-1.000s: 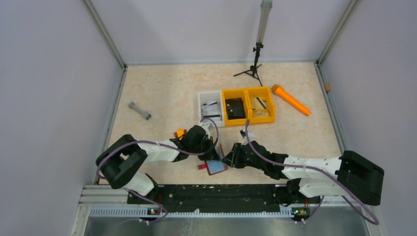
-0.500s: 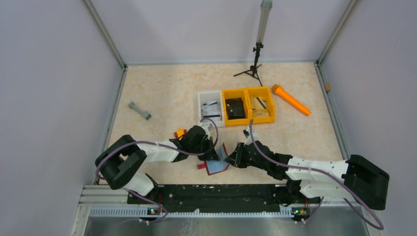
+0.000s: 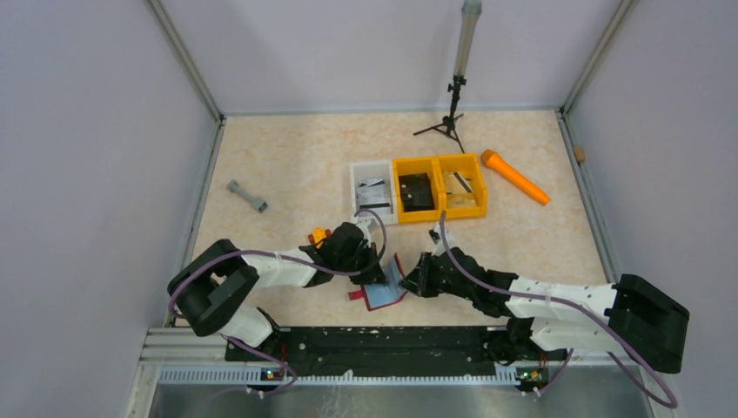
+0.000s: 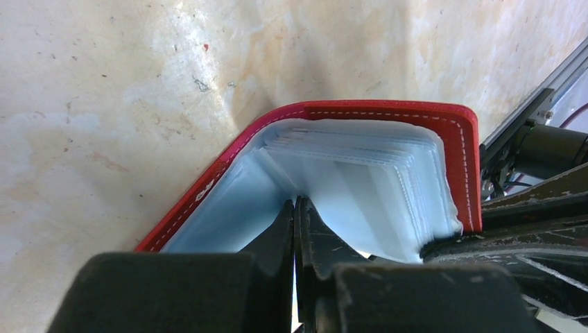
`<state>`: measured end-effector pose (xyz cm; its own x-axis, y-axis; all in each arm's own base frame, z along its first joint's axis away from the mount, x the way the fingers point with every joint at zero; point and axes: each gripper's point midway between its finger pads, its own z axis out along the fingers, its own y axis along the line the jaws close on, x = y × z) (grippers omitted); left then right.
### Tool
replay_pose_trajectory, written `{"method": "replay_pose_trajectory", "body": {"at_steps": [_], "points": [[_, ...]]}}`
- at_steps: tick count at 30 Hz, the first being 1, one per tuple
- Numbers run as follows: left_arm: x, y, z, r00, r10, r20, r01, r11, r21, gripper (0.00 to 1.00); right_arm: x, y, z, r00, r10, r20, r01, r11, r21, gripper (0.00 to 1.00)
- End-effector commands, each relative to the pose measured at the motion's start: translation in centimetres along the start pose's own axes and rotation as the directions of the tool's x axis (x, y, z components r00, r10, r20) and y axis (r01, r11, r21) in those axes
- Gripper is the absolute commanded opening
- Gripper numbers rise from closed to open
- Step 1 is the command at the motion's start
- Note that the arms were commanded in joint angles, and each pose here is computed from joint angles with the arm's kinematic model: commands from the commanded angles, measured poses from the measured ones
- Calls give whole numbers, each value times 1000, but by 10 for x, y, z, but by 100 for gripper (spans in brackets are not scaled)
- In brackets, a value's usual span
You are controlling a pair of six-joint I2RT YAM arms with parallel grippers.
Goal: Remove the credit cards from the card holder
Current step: Remove the credit card from the card holder.
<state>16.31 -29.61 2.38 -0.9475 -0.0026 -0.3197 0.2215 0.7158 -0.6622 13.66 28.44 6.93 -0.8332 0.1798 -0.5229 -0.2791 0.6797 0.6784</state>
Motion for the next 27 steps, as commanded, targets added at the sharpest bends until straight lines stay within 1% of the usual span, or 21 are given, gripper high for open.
{"method": "replay_pose_trajectory", "body": {"at_steps": [1, 3, 4, 7, 9, 13, 16, 18, 19, 21, 24, 27], "points": [[5, 12, -8, 1000, 28, -11, -28, 997, -67, 10, -17, 15, 1, 995, -98, 8, 98, 995, 13, 0], [3, 10, -16, 999, 35, 4, -34, 997, -75, 21, -21, 6, 0, 989, -145, 3, 144, 986, 81, 0], [-1, 5, -23, 999, 44, 26, -42, 997, -67, 26, -22, 4, -1, 986, -165, -1, 164, 981, 100, 0], [-1, 4, -41, 998, 50, 44, -46, 995, -89, 40, -27, 1, -3, 981, -191, 9, 189, 973, 132, 0], [-3, 3, -54, 996, 57, 68, -50, 994, -101, 47, -34, 1, -5, 980, -198, 29, 191, 970, 150, 0], [-2, 13, -75, 991, 59, 124, -41, 988, -147, 59, -42, 2, -11, 976, -210, 52, 199, 966, 166, 0], [-3, 23, -88, 981, 44, 191, -15, 989, -149, 77, -47, 7, -15, 978, -188, 85, 175, 974, 144, 0], [-4, 27, -94, 971, 15, 237, 13, 993, -115, 96, -48, 14, -19, 983, -153, 105, 144, 985, 92, 0], [-6, 27, -97, 965, -4, 262, 25, 997, -77, 98, -51, 18, -21, 984, -129, 122, 122, 990, 68, 0], [-8, 22, -100, 952, -48, 301, 38, 999, 39, 99, -51, 21, -24, 989, -74, 129, 72, 997, 25, 0], [-13, 15, -105, 926, -119, 358, 45, 977, 208, 99, -56, 28, -31, 987, 18, 157, -10, 998, -56, 0], [-15, 16, -106, 913, -145, 382, 44, 964, 262, 99, -62, 31, -38, 980, 86, 179, -68, 992, -108, 0]]}}
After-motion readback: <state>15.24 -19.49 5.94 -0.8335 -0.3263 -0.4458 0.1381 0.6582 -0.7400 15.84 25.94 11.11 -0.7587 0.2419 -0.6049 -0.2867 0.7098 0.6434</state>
